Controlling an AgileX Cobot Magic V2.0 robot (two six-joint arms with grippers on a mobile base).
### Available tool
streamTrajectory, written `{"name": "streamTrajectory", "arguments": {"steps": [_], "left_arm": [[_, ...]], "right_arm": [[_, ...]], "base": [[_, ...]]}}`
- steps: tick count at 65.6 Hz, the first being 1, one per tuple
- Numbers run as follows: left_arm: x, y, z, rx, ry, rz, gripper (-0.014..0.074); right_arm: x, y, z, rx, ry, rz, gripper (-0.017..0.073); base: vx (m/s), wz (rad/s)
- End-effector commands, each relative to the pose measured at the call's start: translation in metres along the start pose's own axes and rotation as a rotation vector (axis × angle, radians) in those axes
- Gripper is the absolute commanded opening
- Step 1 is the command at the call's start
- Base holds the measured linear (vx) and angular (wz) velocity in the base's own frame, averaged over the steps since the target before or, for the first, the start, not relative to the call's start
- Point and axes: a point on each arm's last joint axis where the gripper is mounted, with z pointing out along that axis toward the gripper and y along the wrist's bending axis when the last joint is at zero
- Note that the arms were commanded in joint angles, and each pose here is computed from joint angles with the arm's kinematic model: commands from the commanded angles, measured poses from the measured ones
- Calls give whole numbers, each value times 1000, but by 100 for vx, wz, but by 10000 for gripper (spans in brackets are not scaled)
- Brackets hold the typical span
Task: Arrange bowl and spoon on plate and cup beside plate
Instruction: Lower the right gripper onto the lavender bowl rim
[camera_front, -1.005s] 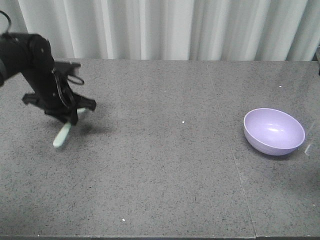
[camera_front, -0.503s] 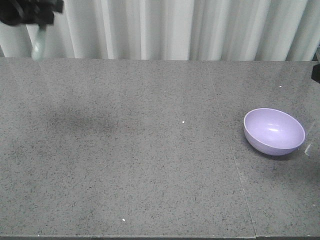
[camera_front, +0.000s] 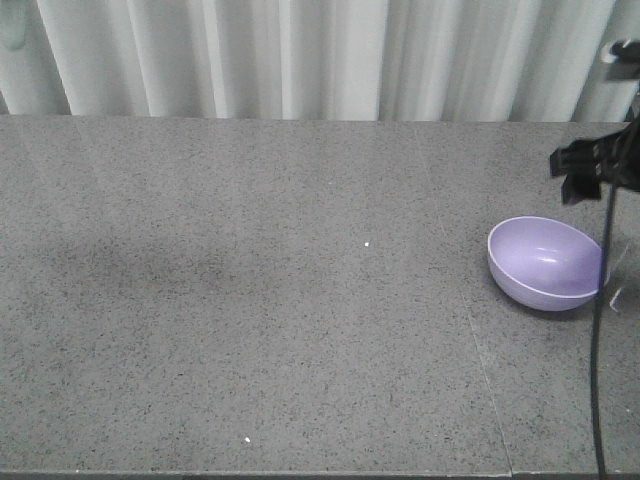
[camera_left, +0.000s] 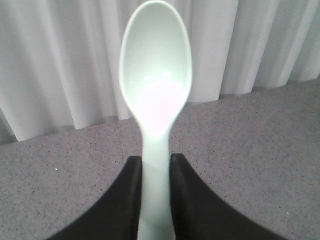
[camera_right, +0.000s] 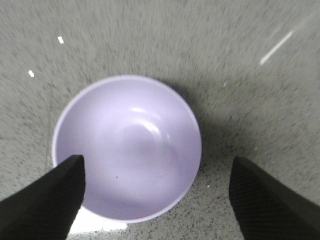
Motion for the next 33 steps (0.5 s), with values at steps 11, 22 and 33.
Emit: {"name": "streamTrajectory", "arguments": {"steps": [11,22,33], "left_arm": [[12,1,9,-14,-48,15,-6],[19,2,16,-16,-38,12,-6],[17,2,16,-17,-54,12,-6]], "right_arm": [[-11,-10,14,26,-11,7,580],[-8,-34,30,29,53,61,580],[-9,-38,43,9,70,72,580]], "base": [[0,0],[0,0],[0,0]]}}
